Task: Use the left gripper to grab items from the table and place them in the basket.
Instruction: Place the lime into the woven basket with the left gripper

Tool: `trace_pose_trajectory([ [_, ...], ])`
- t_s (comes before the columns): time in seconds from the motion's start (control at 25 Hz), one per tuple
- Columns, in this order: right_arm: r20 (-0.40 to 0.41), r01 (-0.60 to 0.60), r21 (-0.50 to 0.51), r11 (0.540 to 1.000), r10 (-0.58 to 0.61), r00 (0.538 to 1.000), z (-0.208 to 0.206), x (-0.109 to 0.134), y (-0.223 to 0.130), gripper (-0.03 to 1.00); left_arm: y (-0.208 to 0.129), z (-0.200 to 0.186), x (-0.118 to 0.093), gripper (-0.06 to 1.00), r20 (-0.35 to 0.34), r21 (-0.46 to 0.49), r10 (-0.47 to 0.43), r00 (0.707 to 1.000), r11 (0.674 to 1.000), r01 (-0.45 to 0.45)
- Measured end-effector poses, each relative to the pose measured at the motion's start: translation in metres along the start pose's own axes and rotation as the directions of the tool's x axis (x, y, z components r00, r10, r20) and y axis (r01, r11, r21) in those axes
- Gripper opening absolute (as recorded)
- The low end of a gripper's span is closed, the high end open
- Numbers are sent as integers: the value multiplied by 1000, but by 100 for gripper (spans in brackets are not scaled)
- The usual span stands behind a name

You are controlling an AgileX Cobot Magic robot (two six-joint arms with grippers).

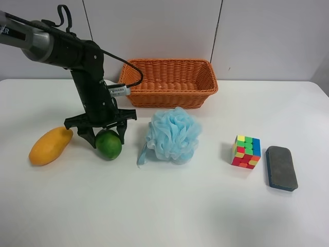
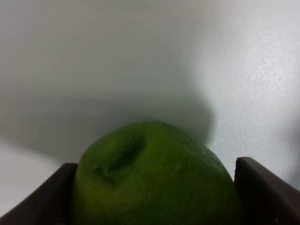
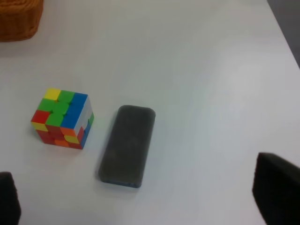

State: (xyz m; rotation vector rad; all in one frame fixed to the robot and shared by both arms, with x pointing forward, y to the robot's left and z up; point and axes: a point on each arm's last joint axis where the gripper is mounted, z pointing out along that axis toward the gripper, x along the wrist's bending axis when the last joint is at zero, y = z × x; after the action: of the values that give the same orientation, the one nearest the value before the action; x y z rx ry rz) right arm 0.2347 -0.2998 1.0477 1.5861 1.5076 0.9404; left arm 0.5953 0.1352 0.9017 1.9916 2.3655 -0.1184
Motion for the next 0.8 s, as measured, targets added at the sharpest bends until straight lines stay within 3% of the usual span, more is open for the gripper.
trace_pose_trajectory([
  [0.16, 0, 0, 0, 1000, 0, 1000, 0, 0, 0, 99, -2, -18, 0, 63, 15, -21, 4, 1000, 1000, -4],
  [0.56, 0, 0, 0, 1000, 0, 1000, 0, 0, 0, 99, -17, -109, 1, 63, 129, -222, 47, 991, 975, -17],
  [0.8, 0, 0, 0, 1000, 0, 1000, 0, 0, 0, 99, -7, -150, -10, 63, 179, -314, 89, 980, 949, -29],
])
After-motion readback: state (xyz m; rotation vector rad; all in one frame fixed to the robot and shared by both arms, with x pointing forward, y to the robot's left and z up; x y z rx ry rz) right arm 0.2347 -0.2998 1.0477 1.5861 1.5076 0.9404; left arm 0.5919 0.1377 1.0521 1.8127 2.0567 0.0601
